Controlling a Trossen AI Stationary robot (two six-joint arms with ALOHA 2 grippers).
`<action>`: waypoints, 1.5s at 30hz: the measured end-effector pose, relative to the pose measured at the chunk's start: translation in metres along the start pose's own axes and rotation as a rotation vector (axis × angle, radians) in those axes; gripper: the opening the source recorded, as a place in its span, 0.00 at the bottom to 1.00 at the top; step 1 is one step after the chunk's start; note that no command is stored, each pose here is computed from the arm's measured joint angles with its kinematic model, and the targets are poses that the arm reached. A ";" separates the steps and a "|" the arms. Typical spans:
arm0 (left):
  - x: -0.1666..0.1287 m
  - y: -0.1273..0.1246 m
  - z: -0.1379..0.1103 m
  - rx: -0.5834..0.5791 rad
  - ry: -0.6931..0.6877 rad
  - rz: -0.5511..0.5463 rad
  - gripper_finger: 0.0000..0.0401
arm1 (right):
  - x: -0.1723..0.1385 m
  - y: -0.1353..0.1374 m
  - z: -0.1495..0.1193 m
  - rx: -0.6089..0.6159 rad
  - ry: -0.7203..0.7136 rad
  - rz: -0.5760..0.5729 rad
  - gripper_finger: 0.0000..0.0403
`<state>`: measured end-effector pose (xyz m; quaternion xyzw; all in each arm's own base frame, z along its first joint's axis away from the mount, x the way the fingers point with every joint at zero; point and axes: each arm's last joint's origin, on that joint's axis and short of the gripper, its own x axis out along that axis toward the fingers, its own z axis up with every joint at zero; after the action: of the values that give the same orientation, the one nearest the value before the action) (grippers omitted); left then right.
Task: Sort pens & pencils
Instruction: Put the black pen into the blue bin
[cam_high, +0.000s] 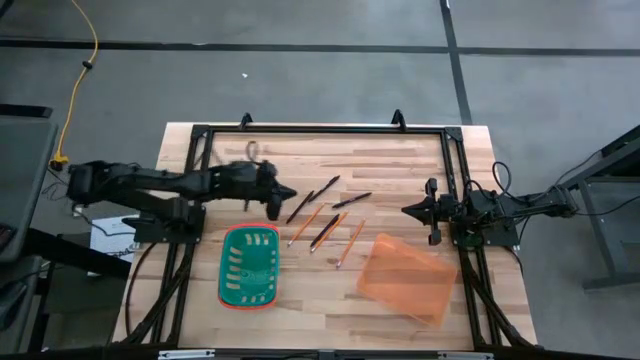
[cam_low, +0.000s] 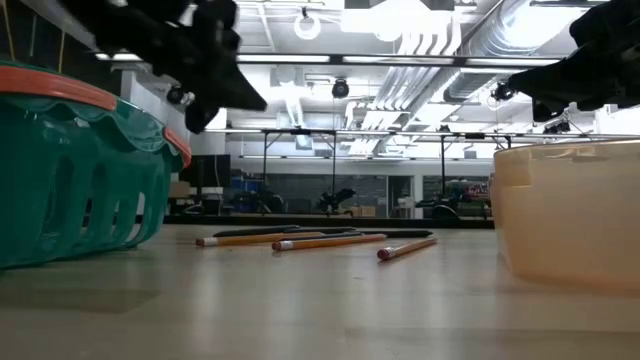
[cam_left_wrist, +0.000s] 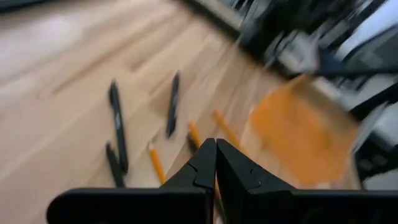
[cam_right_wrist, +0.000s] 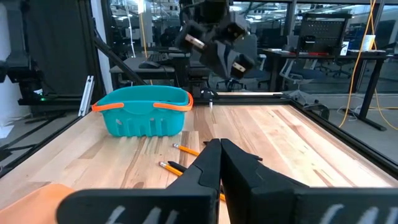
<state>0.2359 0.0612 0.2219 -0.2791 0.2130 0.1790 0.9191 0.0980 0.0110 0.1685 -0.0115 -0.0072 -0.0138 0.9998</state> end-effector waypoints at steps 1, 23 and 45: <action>0.006 -0.001 0.002 -0.001 0.048 0.021 0.00 | 0.000 0.000 0.000 0.000 0.000 0.000 0.00; 0.102 -0.013 0.025 0.048 0.660 0.361 0.29 | 0.000 0.000 0.000 0.000 0.000 0.005 0.00; 0.128 0.006 0.009 0.127 0.726 0.490 0.29 | 0.000 0.000 0.000 0.000 0.000 0.003 0.00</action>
<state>0.3441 0.0985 0.1634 -0.2081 0.5925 0.2686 0.7304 0.0980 0.0111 0.1685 -0.0115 -0.0073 -0.0124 0.9998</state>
